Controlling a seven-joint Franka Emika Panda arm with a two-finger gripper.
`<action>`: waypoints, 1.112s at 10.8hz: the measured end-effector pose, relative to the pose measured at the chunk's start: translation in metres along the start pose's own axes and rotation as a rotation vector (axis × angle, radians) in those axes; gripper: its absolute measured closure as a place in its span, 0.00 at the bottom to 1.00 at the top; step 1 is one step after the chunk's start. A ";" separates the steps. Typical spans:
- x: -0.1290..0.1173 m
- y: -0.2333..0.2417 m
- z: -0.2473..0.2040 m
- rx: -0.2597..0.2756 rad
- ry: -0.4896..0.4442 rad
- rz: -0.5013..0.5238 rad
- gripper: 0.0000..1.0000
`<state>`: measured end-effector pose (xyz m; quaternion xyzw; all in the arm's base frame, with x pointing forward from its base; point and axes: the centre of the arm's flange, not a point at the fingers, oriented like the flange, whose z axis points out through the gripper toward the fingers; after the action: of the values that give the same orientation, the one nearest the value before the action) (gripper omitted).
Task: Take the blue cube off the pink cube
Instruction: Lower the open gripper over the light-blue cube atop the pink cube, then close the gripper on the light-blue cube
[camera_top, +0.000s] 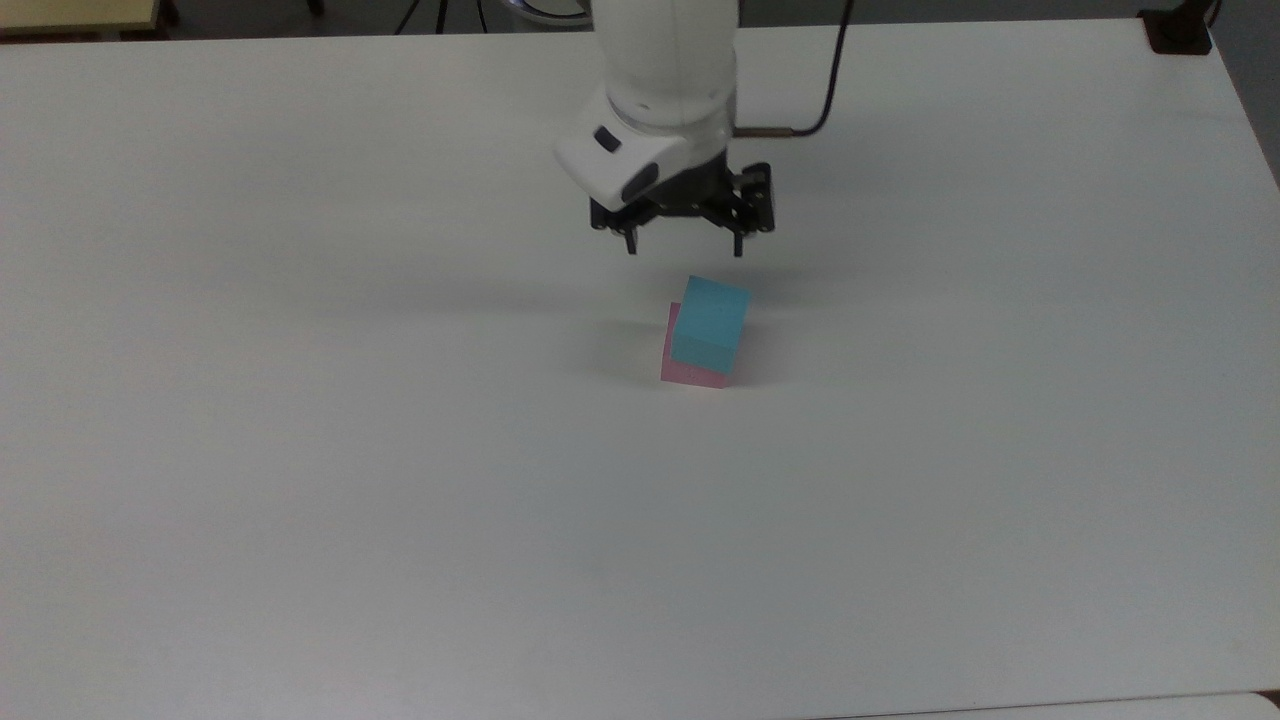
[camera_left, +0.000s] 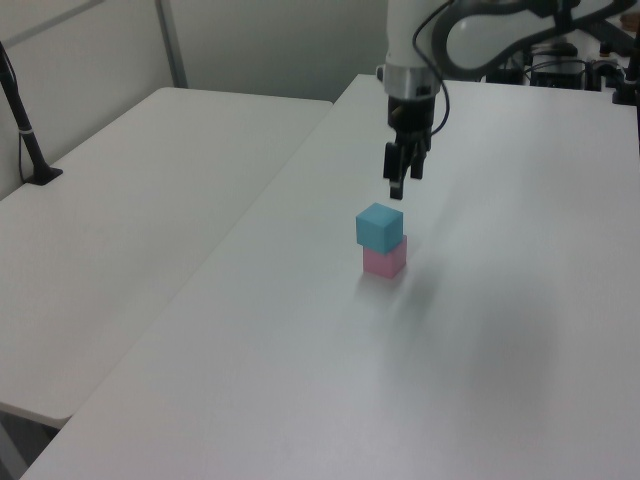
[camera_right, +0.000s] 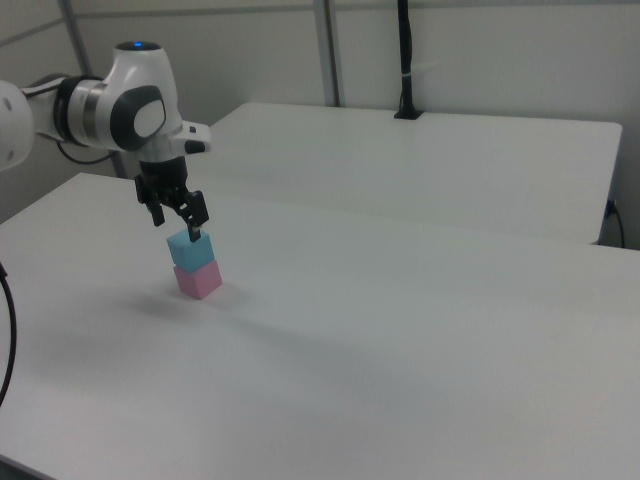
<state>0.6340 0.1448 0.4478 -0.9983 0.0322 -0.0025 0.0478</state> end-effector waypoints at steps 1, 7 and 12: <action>0.004 -0.009 0.013 0.000 0.003 0.018 0.00; 0.014 -0.026 0.048 -0.070 0.030 0.051 0.00; 0.015 -0.038 0.054 -0.074 0.051 0.059 0.32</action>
<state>0.6514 0.1868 0.3978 -0.9976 0.0628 -0.0255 0.0099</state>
